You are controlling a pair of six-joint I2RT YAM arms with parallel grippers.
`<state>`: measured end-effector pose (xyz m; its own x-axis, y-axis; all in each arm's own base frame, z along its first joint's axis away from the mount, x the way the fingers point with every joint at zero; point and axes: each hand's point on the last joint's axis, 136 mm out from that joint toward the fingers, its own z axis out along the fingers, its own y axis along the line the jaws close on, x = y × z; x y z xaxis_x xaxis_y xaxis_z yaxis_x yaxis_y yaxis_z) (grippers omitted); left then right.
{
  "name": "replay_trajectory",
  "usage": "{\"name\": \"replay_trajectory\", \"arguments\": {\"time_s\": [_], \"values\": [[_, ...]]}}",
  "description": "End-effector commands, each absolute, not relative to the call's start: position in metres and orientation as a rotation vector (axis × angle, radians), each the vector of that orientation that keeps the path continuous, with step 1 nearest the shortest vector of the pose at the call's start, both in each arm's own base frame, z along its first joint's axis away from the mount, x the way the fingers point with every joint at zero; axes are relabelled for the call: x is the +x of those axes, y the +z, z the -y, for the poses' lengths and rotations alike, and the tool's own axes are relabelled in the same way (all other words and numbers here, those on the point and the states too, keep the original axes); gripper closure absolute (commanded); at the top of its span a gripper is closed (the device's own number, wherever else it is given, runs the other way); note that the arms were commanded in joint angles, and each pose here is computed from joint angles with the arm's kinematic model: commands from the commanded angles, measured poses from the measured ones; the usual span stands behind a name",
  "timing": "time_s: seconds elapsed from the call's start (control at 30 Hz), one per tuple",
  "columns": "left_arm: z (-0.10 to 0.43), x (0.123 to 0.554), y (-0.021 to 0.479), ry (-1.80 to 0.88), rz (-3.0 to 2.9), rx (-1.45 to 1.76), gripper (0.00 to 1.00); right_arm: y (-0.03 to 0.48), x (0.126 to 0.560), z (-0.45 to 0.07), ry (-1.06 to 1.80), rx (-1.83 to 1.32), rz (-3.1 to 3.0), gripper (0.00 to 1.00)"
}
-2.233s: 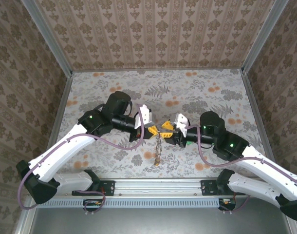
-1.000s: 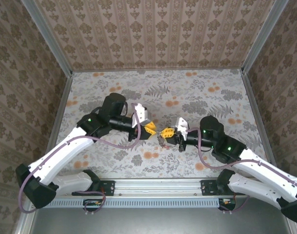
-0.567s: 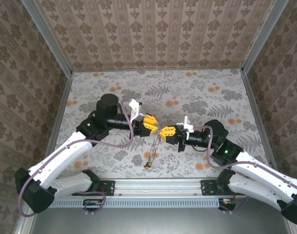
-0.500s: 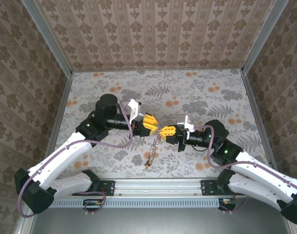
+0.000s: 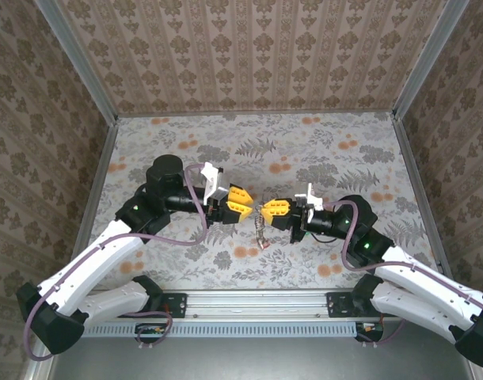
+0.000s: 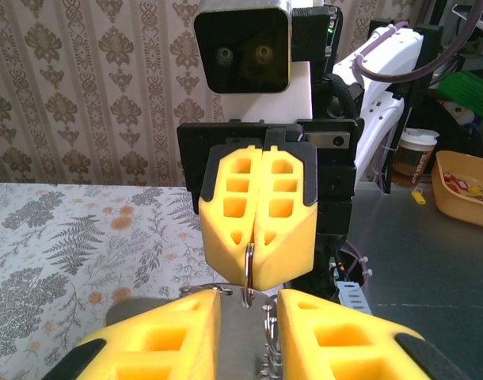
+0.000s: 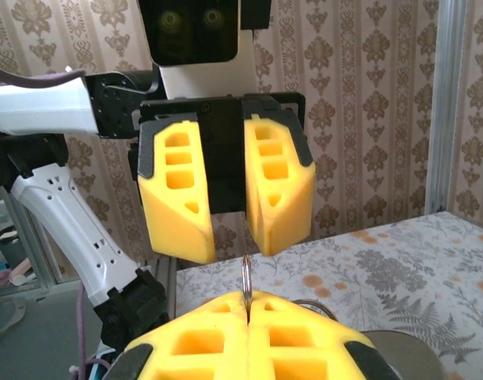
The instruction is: Put the keys on the keyring
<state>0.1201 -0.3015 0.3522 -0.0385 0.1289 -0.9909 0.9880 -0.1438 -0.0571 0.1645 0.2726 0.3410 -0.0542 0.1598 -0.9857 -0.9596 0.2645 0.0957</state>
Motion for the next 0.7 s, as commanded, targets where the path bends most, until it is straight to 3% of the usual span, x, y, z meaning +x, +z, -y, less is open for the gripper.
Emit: {"name": "replay_trajectory", "arguments": {"time_s": [0.0, 0.23, 0.53, 0.67], "values": [[0.305, 0.117, 0.35, -1.33, -1.255, 1.407, 0.75, 0.358, 0.159, -0.271, 1.157, -0.854, -1.191, 1.0], [0.313, 0.118, 0.351, -1.342, -1.239, 1.432, 0.78, 0.358, 0.159, -0.273, 1.166, -0.857, -1.184, 1.0], [0.314, 0.117, 0.353, -1.34, -1.236, 1.432, 0.93, 0.352, 0.161, -0.275, 1.174, -0.858, -1.198, 1.0], [0.313, 0.116, 0.355, -1.333, -1.234, 1.428, 0.92, 0.347, 0.162, -0.274, 1.166, -0.856, -1.214, 1.0]]}}
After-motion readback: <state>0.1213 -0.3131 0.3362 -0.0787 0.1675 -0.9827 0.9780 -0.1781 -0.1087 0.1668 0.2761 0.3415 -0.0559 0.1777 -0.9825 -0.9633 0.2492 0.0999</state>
